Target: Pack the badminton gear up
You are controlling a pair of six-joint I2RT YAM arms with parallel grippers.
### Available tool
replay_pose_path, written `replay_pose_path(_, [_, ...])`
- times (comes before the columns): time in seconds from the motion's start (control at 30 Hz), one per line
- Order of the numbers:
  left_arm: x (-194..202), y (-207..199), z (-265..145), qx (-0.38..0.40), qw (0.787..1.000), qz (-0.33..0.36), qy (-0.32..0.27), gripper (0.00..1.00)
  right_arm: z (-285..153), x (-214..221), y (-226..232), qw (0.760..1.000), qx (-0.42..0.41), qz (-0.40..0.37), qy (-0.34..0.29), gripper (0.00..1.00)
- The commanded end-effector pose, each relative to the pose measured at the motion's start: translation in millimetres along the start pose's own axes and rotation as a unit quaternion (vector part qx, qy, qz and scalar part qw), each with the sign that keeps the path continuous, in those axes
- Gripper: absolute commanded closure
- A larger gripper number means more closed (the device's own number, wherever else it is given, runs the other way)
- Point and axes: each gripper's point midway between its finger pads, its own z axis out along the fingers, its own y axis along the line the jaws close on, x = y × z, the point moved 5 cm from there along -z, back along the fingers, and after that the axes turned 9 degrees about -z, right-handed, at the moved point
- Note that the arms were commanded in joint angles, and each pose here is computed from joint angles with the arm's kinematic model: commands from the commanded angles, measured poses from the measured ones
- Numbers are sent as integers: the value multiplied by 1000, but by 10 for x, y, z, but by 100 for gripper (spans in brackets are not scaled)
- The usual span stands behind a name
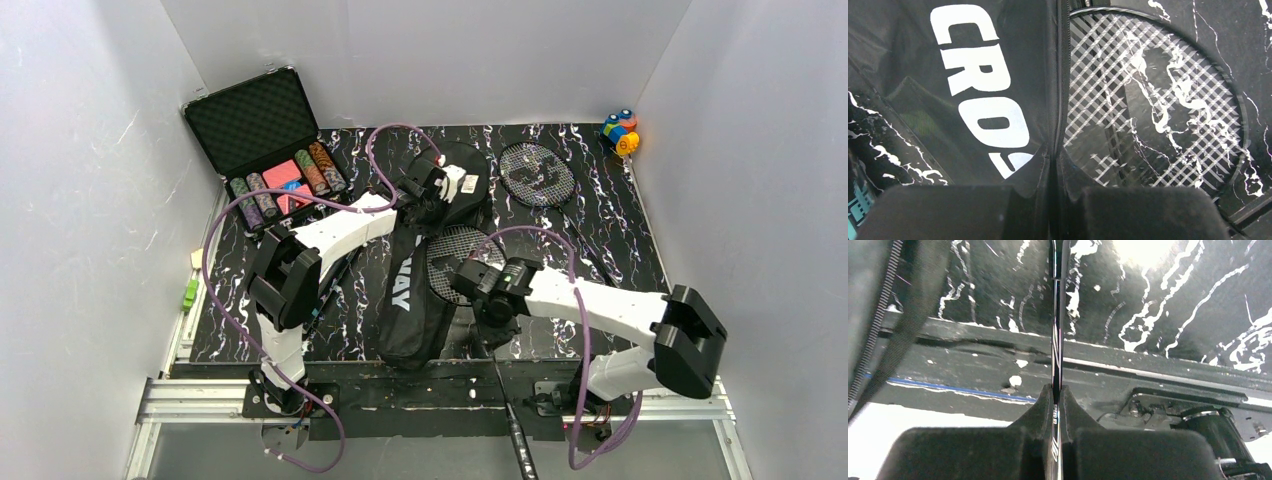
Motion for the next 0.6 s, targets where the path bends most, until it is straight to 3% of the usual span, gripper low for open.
replay_pose_path(0.0, [-125, -168, -260, 47, 999, 0, -26, 100, -70, -283, 196, 999, -8, -32, -40, 99])
replay_pose_path(0.3, [-62, -226, -409, 78, 997, 8, -26, 100, -44, -699, 332, 993, 14, -54, -102, 99])
replay_pose_path(0.57, [45, -220, -551, 87, 996, 14, -32, 100, 39, -1104, 276, 983, -7, -9, -181, 99])
